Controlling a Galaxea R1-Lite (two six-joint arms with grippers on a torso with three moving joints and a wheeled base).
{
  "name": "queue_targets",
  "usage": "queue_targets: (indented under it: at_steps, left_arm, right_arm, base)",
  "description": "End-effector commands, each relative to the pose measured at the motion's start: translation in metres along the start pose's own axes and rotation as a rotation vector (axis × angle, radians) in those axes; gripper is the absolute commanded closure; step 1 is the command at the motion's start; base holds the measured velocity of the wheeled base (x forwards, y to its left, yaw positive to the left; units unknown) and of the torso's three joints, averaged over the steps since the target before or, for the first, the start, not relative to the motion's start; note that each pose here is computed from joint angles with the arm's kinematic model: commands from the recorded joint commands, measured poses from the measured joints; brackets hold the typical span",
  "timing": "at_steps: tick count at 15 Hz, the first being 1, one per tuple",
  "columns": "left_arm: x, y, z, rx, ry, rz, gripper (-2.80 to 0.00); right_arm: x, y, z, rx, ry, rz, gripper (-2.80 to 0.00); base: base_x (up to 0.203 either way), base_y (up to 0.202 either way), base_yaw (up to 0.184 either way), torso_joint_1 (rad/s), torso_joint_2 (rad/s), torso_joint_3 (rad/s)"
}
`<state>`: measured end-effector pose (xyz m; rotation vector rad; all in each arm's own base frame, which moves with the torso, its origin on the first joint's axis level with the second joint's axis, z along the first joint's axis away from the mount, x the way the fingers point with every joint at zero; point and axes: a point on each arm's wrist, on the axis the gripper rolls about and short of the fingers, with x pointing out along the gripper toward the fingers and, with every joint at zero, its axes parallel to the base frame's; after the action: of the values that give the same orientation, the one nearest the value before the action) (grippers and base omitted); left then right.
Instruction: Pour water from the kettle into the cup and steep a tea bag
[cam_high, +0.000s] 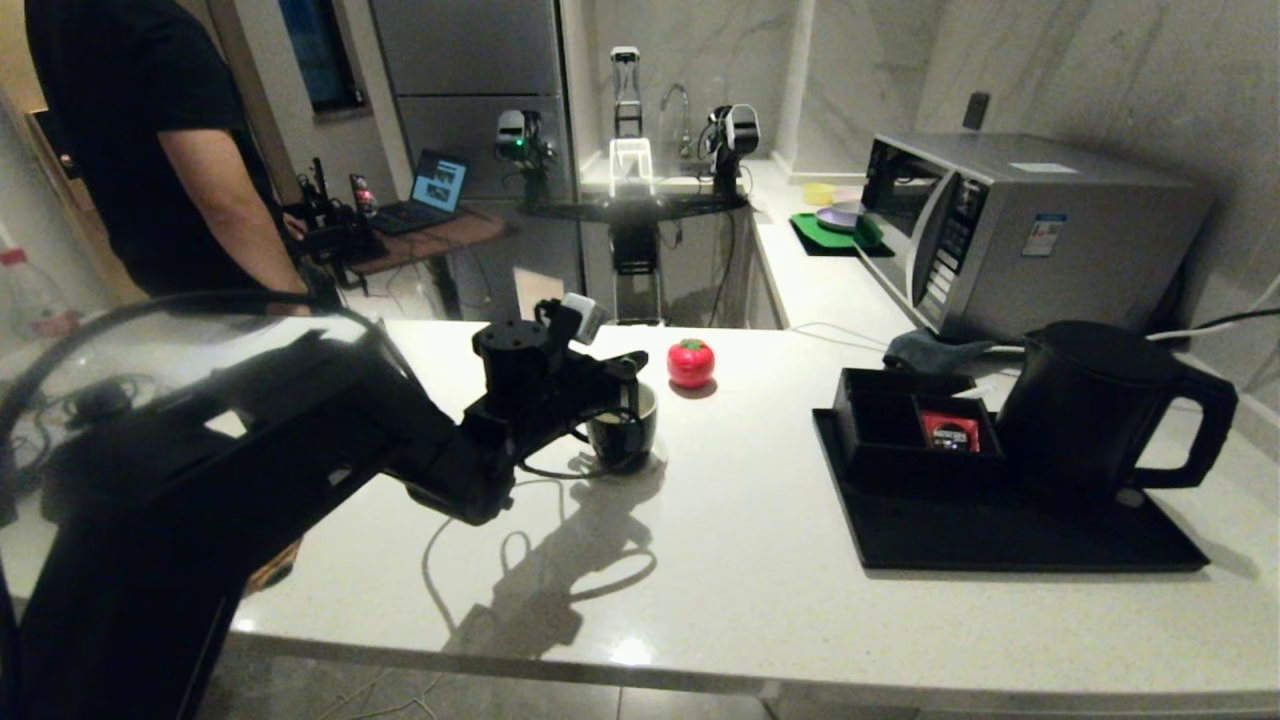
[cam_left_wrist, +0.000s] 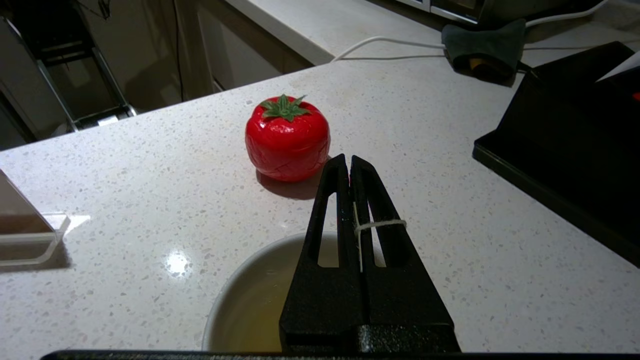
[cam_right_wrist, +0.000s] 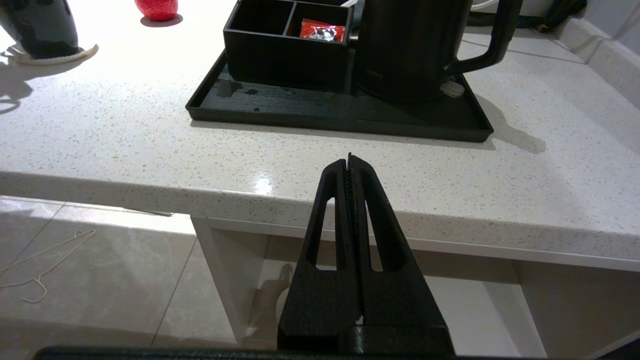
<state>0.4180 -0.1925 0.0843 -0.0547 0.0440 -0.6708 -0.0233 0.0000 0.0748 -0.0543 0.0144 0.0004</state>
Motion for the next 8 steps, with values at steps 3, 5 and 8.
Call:
queue_targets:
  at_steps: [3,5,8]
  left_arm:
    - [-0.001,0.000,0.007,0.005,-0.021,0.000,0.00]
    - [-0.004,0.001,0.019,0.011,-0.045,0.004,0.00]
    - [-0.006,0.000,0.030,0.016,-0.065,0.004,0.00]
  right_arm:
    - [0.000,0.000,0.000,-0.001,0.003,0.000,0.00]
    - [0.000,0.000,0.000,-0.001,0.001,0.000,0.00]
    - [0.000,0.000,0.000,-0.001,0.001,0.000,0.00]
  base:
    - [0.000,0.000,0.000,0.000,0.00,0.000]
    - [0.000,0.000,0.000,0.000,0.00,0.000]
    - [0.000,0.000,0.000,0.000,0.00,0.000]
